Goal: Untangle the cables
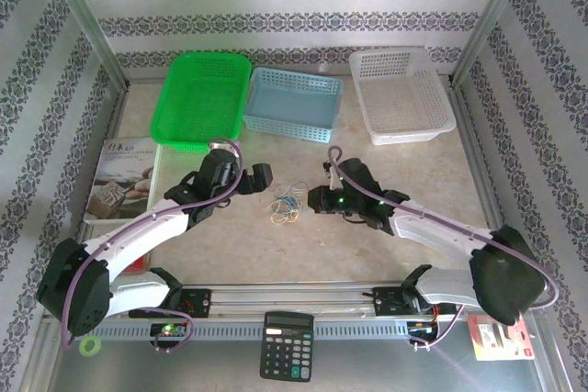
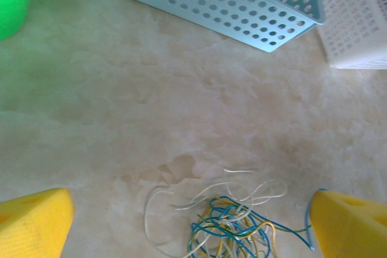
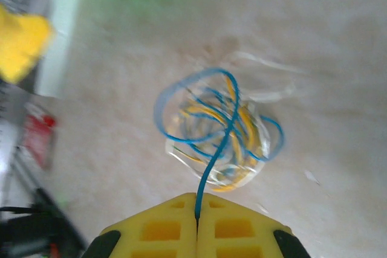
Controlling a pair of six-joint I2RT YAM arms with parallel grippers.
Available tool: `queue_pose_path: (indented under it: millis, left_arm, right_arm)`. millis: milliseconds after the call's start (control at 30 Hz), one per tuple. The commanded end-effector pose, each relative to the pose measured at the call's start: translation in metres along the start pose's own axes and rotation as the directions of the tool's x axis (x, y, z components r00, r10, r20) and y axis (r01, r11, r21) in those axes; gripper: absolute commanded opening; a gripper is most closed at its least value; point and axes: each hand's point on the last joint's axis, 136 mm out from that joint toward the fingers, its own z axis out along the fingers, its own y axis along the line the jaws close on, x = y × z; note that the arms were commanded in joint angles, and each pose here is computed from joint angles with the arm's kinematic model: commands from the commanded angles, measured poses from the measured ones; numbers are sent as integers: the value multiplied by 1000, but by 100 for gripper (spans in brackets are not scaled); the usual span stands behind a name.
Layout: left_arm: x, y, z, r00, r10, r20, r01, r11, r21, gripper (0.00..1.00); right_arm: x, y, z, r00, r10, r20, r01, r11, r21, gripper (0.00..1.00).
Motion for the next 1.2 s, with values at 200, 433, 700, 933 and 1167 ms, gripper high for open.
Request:
queue_pose_path:
  millis: [200,433,700,933,1167]
  left_arm:
    - [-21,-63,-23,1000,8,12,-10,965,262,100]
    - [-18,-82,-41,998,46,31,-55,921,386,93]
    - [-29,-105,-61,995,-90,40,55,845,532,81]
    - [-32,-114,-58,988,-153,32,107,807,581,74]
    - [-29,-119,-45,983,-182,12,139,789,599,66]
  right_arm:
    - [-48,61,-33,998,3,69,12,978,-210,0]
    - [-70,82,-43,994,-8,109,36,967,-251,0]
    - [-75,79,-35,993,38,116,-7,965,-261,0]
    - [-75,73,-28,990,79,117,-45,962,-270,0]
    - [-76,74,-26,989,91,115,-55,958,-283,0]
